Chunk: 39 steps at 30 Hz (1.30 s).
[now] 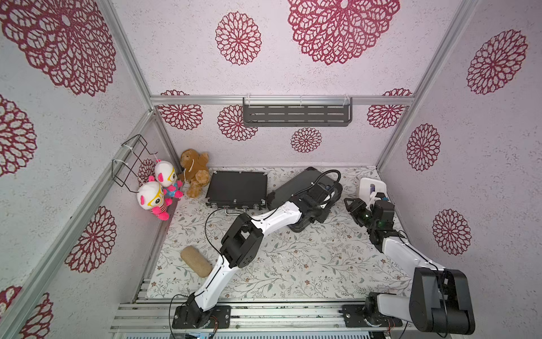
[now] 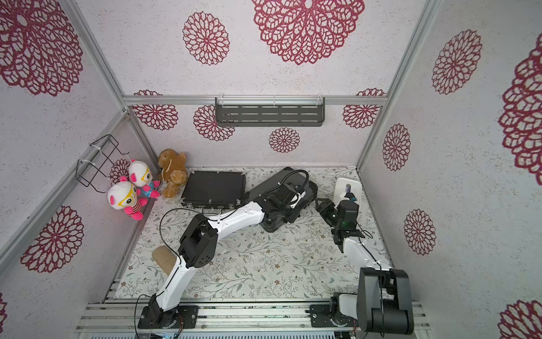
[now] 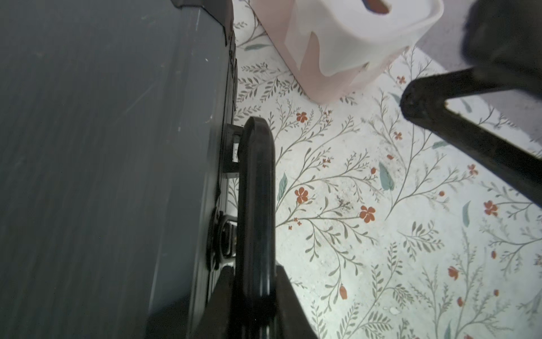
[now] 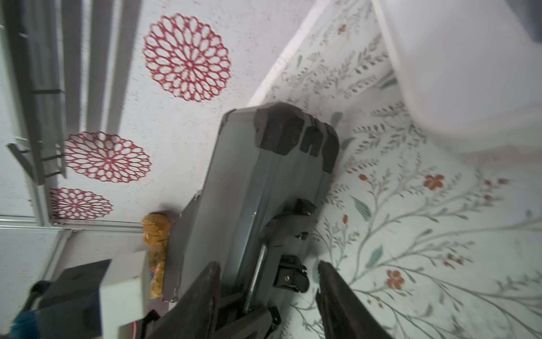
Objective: Open the poker set cases
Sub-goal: Open the fastener on the poker set case, then place the poker set case at the center of the board.
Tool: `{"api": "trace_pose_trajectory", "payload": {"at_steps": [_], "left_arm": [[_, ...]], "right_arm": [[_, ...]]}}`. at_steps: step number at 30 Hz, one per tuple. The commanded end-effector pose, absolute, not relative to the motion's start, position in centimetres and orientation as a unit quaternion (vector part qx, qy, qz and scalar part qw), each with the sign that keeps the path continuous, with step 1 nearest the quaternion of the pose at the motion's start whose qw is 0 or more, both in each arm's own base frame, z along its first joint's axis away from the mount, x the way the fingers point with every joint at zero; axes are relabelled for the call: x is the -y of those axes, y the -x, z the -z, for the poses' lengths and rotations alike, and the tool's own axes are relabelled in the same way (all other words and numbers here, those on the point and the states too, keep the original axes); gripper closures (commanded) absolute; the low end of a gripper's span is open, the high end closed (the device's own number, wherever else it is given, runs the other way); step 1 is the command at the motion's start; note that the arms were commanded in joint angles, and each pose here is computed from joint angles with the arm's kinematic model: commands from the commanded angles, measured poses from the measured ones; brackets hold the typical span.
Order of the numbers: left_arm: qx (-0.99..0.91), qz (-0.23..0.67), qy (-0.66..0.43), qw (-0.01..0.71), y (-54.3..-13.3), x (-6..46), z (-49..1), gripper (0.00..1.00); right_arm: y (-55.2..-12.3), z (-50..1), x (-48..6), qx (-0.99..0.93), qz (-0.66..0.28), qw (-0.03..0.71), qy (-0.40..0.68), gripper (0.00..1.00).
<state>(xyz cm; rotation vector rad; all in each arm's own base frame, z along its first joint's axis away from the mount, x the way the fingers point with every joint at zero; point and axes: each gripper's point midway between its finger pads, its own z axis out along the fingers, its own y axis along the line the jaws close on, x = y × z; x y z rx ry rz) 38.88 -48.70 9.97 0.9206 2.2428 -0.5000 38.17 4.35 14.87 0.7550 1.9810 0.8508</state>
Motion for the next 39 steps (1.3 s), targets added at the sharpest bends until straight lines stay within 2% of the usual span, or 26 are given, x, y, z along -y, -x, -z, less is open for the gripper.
{"api": "trace_pose_trajectory", "payload": {"at_steps": [1,18,19,23,25,36,39], "left_arm": [[-0.815,0.261,-0.335,0.395,-39.5,51.8,-15.3,1.00],[-0.809,0.163,-0.363,0.434,-37.5,52.2,-12.8,1.00],[-0.808,0.161,-0.365,0.434,-37.4,52.3,-12.8,0.97],[-0.801,0.157,-0.377,0.437,-36.7,52.7,-13.1,0.77],[-0.800,0.153,-0.380,0.439,-36.5,52.7,-13.0,0.71],[-0.806,0.147,-0.363,0.444,-36.3,52.3,-12.4,0.69],[-0.813,0.135,-0.342,0.452,-36.7,51.4,-13.3,0.63]], "right_arm": [[-37.3,-13.9,-4.0,-0.803,-0.318,0.413,-0.289,0.44],[-36.9,-11.6,-4.1,-0.817,-0.309,0.388,-0.294,0.43],[-36.8,-11.6,-4.0,-0.817,-0.306,0.389,-0.295,0.43],[-36.7,-10.9,-4.0,-0.822,-0.303,0.381,-0.297,0.42],[-36.5,-10.3,-4.0,-0.824,-0.301,0.375,-0.300,0.42],[-36.2,-5.9,-5.1,-0.826,-0.320,0.337,-0.319,0.42],[-36.4,-5.7,-5.1,-0.829,-0.315,0.337,-0.317,0.42]]}}
